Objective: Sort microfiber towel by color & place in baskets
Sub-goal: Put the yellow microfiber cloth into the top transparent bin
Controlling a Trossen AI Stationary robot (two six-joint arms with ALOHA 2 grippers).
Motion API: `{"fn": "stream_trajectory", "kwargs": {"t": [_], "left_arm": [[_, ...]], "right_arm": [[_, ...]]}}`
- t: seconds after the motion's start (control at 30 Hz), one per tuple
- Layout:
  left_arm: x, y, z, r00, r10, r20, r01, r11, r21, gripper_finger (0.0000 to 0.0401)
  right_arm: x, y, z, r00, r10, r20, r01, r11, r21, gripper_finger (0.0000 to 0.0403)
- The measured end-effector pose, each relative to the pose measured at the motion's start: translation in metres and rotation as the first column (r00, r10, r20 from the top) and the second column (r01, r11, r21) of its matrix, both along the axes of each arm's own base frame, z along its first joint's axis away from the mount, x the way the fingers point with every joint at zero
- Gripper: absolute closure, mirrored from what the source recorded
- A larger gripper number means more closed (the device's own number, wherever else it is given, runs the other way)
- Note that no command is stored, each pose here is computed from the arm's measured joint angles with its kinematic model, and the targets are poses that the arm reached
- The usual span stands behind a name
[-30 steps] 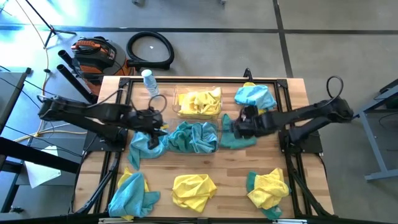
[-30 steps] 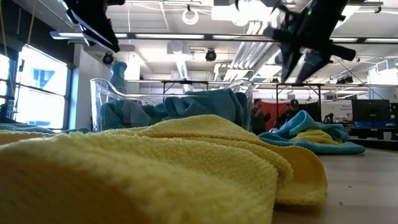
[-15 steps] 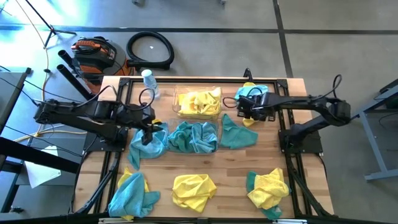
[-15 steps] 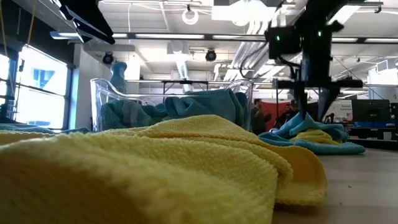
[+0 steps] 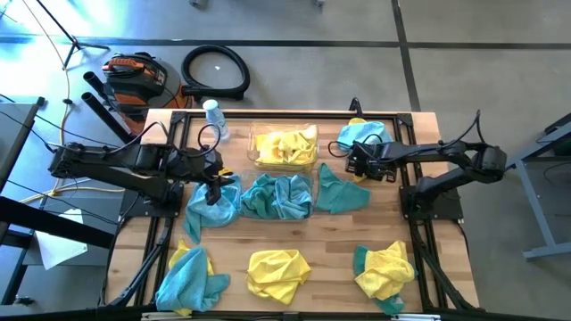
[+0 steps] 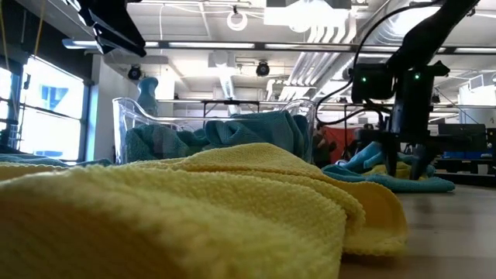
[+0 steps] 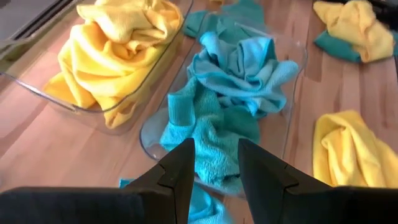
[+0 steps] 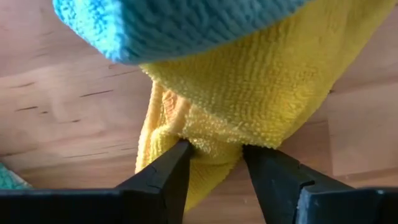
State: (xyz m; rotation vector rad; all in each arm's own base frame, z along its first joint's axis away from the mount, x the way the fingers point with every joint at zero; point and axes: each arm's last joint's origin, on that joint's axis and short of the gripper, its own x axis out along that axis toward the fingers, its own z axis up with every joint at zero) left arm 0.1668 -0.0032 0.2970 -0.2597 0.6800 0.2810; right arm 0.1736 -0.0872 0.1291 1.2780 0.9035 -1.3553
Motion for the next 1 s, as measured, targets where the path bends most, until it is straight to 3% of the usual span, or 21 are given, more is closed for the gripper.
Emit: {"fn": "stream_trajectory", "kwargs": {"t": [0.23,0.4,0.57,0.8,1.0], "left_arm": [[0.002,0.004,0.002,1.000,0.018,0.026,-0.018,1.000,-0.005,0.0291],[0.002,0.003,0.002,1.000,0.003,0.025,-0.003,1.000,-0.020,0.0291],[0.002,0.003,0.002,1.000,0.008,0.026,-0.007,1.000,-0.027,0.0291],[0.002,0.003,0.002,1.000,0.003,0.025,-0.003,1.000,-0.021,0.0291],[0.002,0.003,0.002,1.000,0.003,0.025,-0.002,1.000,-0.021,0.0291]], "right_arm": [[0.002,0.003,0.004,0.998,0.043,-0.036,-0.043,0.999,-0.006,0.0387],[0.011,0.002,0.035,0.988,0.108,-0.106,-0.112,0.993,-0.029,0.0388],[0.019,0.011,0.097,0.978,0.104,-0.180,-0.135,0.976,-0.173,0.0396],[0.021,0.021,0.194,0.980,0.080,-0.181,-0.151,0.893,-0.424,0.0400],[0.019,0.024,0.245,0.991,0.087,-0.104,-0.131,0.809,-0.574,0.0402]]}}
